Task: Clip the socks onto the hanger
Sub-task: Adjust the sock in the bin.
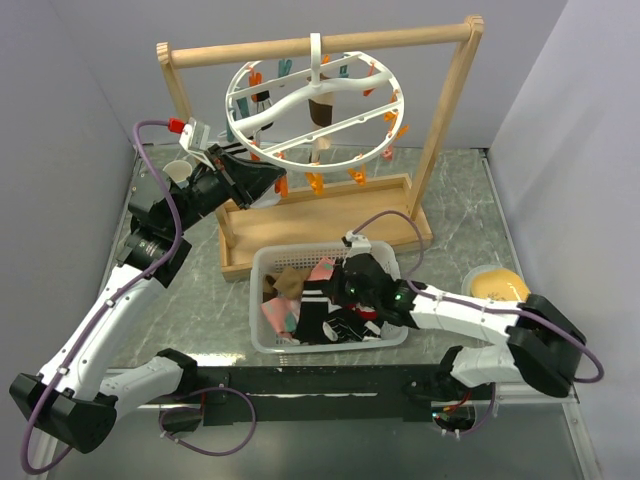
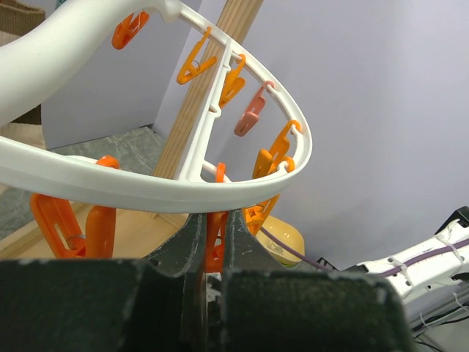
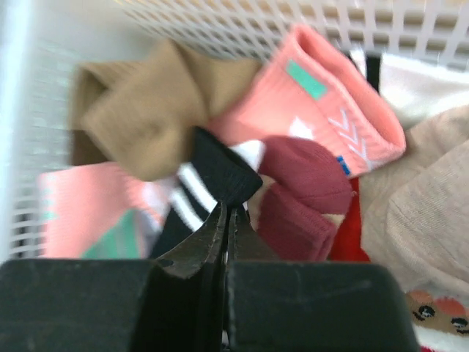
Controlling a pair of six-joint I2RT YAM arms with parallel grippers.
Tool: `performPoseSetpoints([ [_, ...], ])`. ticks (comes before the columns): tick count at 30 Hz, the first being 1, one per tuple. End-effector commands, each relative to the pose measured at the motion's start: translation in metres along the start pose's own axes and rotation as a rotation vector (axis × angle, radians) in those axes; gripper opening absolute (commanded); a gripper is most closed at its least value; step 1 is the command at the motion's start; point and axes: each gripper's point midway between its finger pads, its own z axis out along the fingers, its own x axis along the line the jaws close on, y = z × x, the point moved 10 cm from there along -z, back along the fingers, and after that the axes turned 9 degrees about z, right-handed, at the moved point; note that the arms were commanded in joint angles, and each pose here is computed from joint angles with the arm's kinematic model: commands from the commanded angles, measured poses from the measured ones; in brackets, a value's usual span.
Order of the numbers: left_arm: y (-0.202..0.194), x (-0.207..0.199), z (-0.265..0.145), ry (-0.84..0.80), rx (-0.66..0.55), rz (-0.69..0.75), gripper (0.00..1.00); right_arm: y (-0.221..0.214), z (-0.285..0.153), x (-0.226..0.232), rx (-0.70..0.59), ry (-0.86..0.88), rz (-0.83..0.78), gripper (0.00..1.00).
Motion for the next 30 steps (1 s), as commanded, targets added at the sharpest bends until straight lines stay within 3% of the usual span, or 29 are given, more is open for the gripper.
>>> performPoseSetpoints([
  [1,0.001,-0.006,-0.006,-0.026,0.018,-0.008,0.01,0.03,-0.025,0.024,-0.17,0.155,-0.028,0.0],
  [6,-0.002,-0.006,-0.006,-0.038,0.02,-0.013,0.01,0.041,-0.048,0.044,-0.238,0.27,-0.124,0.0],
  [13,-0.006,-0.01,-0.007,-0.11,0.041,-0.03,0.01,0.069,-0.087,0.095,-0.376,0.469,-0.38,0.0],
  [19,-0.008,-0.011,-0.007,-0.139,0.06,-0.041,0.01,0.096,-0.116,0.123,-0.484,0.564,-0.475,0.0],
  [24,-0.007,-0.013,-0.01,-0.144,0.059,-0.042,0.01,0.084,-0.113,0.112,-0.411,0.543,-0.471,0.0],
  [30,-0.005,-0.015,-0.011,-0.151,0.056,-0.03,0.01,0.043,-0.102,0.066,-0.257,0.452,-0.387,0.0],
])
